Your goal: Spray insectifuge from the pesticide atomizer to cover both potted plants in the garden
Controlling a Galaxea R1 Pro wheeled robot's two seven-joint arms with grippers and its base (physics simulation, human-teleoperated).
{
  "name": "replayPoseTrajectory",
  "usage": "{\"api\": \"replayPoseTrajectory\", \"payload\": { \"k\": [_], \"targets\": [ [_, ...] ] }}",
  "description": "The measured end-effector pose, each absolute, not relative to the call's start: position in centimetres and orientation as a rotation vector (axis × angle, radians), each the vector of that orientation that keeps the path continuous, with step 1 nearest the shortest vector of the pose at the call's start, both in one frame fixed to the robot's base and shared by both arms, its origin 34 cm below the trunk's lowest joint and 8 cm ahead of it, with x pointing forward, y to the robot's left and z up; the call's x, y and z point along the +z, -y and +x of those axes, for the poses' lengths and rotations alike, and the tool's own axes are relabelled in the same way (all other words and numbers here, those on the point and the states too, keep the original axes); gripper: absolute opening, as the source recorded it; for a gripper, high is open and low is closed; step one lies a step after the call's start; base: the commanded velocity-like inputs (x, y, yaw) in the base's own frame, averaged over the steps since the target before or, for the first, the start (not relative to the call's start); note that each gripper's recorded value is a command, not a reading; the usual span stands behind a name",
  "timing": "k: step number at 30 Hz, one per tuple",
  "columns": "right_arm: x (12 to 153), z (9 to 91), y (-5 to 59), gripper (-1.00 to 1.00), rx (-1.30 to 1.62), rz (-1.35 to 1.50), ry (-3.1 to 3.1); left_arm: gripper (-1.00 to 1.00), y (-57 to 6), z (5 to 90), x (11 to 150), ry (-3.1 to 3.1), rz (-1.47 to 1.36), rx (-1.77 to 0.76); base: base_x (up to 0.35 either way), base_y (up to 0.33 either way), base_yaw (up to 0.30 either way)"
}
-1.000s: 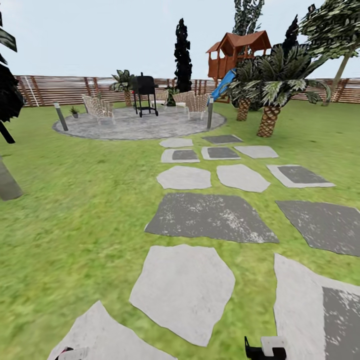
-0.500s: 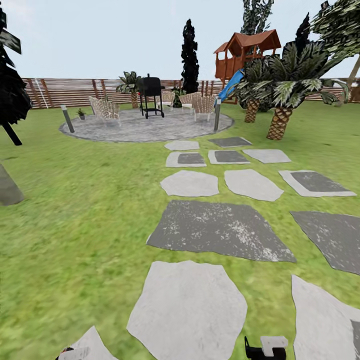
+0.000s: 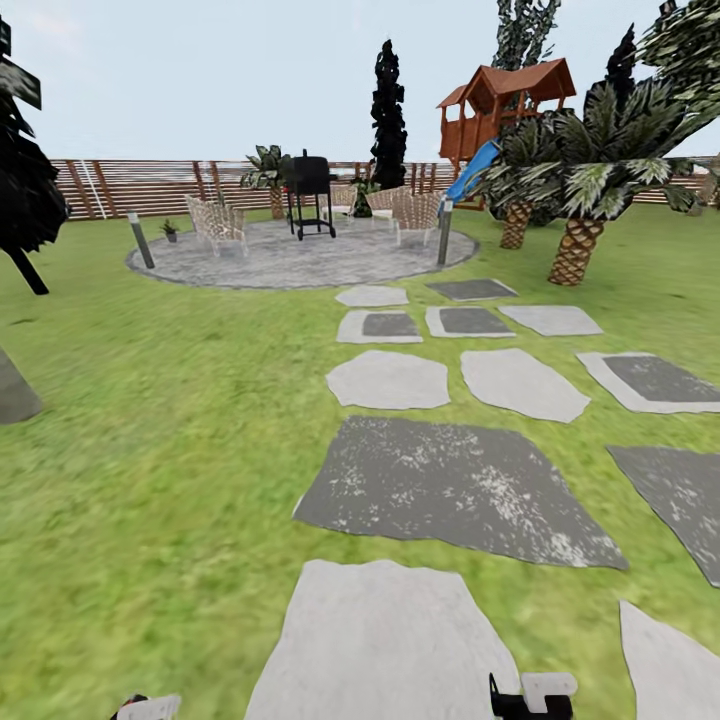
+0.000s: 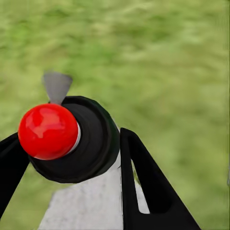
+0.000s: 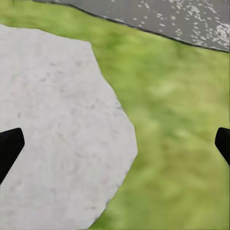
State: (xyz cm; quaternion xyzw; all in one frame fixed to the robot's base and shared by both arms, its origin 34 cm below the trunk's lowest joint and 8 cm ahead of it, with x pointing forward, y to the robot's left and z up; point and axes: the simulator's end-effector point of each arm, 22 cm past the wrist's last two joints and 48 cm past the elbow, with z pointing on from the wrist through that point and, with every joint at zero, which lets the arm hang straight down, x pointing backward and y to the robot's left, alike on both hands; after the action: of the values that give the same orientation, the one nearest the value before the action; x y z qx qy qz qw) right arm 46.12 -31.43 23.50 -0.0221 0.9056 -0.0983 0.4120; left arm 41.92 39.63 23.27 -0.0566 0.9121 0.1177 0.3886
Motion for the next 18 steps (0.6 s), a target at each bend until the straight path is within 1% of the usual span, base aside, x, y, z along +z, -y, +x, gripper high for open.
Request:
{"api": "replayPoseTrajectory", "payload": {
  "k": [5,18],
  "targets": [
    [23.51,46.13,31.45,1.00,-0.248,-0.056,-2.278,-1.00,-39.62,41.97,23.29,-2.319,-0.144,0.299,0.339,-0.024,0.000],
    [23.67,46.26,31.43,1.00,-0.247,-0.056,-2.274,-1.00,-39.62,42.05,23.41,-2.315,-0.144,0.299,0.339,-0.073,0.000]
  ]
}}
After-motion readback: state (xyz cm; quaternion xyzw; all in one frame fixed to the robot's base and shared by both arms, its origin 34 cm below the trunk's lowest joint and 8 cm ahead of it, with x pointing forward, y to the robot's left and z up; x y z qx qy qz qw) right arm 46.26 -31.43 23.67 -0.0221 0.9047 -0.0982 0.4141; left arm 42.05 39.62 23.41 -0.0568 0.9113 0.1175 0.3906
